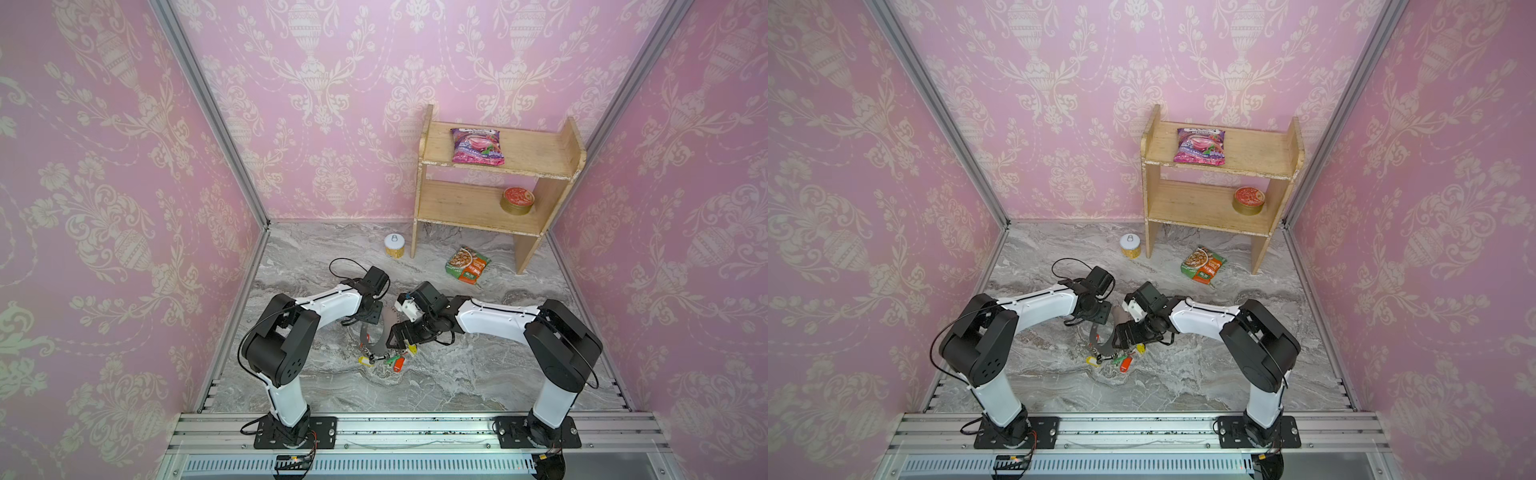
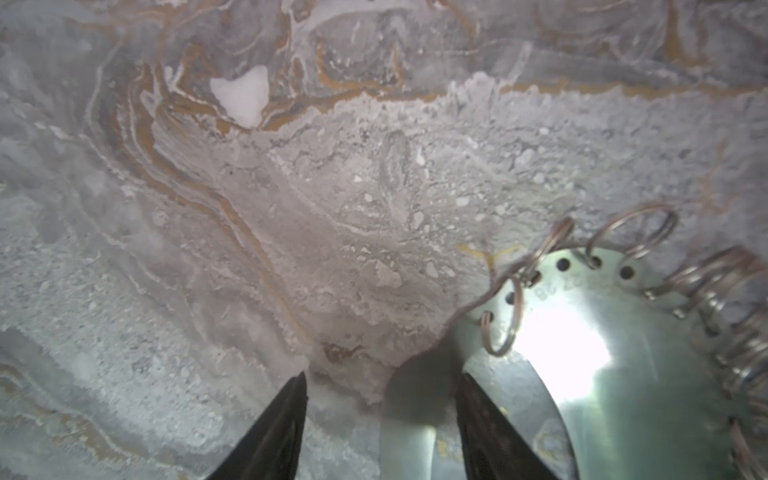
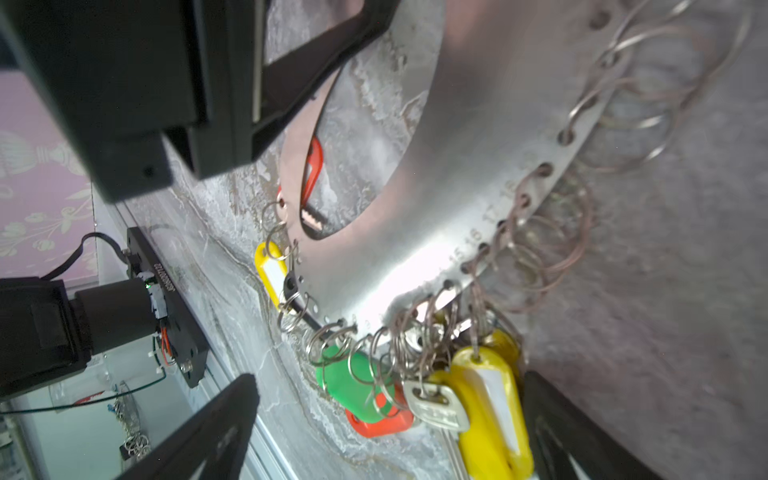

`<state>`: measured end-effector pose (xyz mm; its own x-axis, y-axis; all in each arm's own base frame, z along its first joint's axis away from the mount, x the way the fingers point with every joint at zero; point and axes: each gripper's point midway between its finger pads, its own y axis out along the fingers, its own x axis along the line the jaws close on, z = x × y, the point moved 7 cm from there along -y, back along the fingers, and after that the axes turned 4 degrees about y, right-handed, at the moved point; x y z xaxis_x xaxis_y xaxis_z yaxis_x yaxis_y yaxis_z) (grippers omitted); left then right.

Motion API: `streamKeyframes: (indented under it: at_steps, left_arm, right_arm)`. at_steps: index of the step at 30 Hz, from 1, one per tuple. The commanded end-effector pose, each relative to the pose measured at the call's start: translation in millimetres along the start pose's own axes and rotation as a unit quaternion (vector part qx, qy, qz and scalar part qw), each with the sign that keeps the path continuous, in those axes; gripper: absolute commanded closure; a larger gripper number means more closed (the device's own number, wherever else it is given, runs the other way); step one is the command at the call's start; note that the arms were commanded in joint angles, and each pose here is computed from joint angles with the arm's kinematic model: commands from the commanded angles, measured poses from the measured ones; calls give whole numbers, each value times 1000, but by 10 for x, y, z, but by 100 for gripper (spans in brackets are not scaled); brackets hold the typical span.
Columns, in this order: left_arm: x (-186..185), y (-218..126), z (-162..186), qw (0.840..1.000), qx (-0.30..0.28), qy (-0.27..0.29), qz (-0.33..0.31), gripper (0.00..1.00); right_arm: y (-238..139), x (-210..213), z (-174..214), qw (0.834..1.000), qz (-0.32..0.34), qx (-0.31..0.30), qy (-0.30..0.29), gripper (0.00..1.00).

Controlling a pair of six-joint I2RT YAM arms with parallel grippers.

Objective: Put the keys on the keyring

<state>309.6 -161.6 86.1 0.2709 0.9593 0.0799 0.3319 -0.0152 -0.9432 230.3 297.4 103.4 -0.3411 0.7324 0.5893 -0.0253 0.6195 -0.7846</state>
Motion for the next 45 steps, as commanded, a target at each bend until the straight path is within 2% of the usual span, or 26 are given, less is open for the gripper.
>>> streamKeyframes:
  at_steps: [1, 7, 17, 22, 30, 33, 37, 41, 45]
  left_arm:
    - [-101, 149, 245, 997, 51, 12, 53, 49]
    - [-224, 263, 267, 994, 66, 31, 83, 52]
    - [-551, 365, 157, 982, 69, 77, 156, 61]
    - [-779, 372, 150, 973, 75, 100, 196, 63]
    - [-977, 283, 47, 967, 67, 118, 215, 63]
    - [-942, 165, -27, 971, 47, 116, 203, 59]
    - [-815, -58, -61, 981, 18, 97, 169, 52]
    - [-728, -267, 51, 984, 3, 59, 166, 48]
    - [-687, -428, 252, 988, -10, 52, 147, 43]
  right_arm:
    - [5, -2, 231, 999, -7, 37, 26, 0]
    - [-207, 2, 303, 1000, 10, 21, 13, 0]
    - [-710, -225, 315, 997, 31, -58, 33, 0]
    - [-768, -278, 276, 996, 32, -70, 35, 0]
    - [-765, -392, 241, 994, 54, -82, 42, 0]
    - [-751, -437, 250, 994, 64, -81, 47, 0]
    - [-715, -456, 272, 993, 52, -81, 65, 9]
    - [-611, -452, 318, 992, 27, -79, 91, 14]
    - [-513, -418, 393, 991, 6, -80, 104, 19]
